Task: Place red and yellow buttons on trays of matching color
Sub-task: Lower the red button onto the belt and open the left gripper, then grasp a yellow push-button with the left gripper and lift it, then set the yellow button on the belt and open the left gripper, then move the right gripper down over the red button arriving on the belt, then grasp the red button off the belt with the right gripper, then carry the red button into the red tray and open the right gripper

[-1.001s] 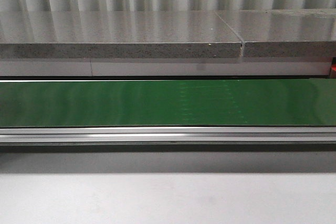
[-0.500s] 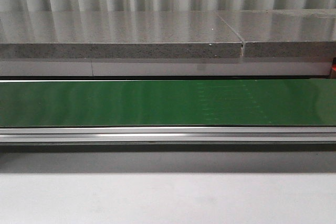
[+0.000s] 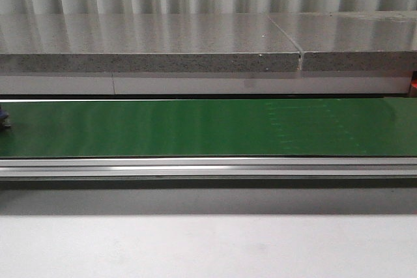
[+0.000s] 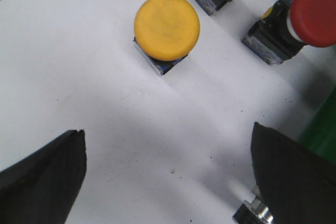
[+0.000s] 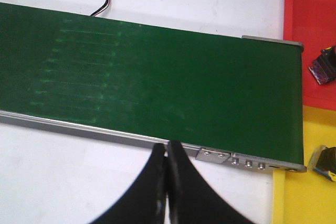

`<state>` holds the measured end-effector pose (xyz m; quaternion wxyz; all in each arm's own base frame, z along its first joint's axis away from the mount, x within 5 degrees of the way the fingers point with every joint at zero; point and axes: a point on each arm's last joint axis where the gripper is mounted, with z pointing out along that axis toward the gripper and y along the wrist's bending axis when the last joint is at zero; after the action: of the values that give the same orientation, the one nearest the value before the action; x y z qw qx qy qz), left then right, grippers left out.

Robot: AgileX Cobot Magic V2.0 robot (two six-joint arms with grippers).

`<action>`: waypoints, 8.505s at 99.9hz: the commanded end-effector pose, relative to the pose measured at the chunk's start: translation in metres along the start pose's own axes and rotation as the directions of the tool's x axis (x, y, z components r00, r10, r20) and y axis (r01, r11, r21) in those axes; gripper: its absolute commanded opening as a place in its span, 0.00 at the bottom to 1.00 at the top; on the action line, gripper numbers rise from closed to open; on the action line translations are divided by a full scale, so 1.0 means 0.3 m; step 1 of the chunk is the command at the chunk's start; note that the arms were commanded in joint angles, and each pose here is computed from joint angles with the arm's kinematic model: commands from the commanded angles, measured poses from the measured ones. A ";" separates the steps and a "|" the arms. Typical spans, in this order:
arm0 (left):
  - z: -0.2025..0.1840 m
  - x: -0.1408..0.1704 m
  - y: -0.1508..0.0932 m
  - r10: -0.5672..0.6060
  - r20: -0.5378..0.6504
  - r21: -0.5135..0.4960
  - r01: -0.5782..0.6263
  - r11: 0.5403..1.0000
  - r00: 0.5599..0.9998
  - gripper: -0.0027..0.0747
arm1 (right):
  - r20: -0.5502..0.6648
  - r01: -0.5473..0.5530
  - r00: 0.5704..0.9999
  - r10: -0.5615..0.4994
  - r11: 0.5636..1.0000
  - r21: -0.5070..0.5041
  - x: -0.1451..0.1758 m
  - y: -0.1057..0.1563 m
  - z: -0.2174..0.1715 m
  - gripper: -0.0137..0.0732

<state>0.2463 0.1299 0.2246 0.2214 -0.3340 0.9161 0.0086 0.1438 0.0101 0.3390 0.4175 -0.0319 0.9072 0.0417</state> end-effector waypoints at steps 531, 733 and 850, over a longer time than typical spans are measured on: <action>-0.608 0.481 -0.079 0.294 0.728 0.229 -0.624 0.747 0.619 0.01 | 0.092 0.009 0.996 -0.010 1.000 0.008 -0.039 0.000 -0.020 0.08; -0.608 0.481 -0.079 0.294 0.728 0.229 -0.624 0.747 0.619 0.01 | -0.253 0.069 0.960 -0.120 0.977 -0.199 -0.195 0.156 0.607 0.29; -0.608 0.481 -0.079 0.294 0.728 0.229 -0.624 0.747 0.619 0.01 | -0.064 -0.226 0.968 0.243 0.954 0.197 -0.550 -0.645 0.775 0.18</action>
<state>0.0881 -0.0053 0.3181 0.5478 0.0100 0.8361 -0.0278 0.4427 -0.1502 0.2707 0.3092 0.1196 0.9432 0.0240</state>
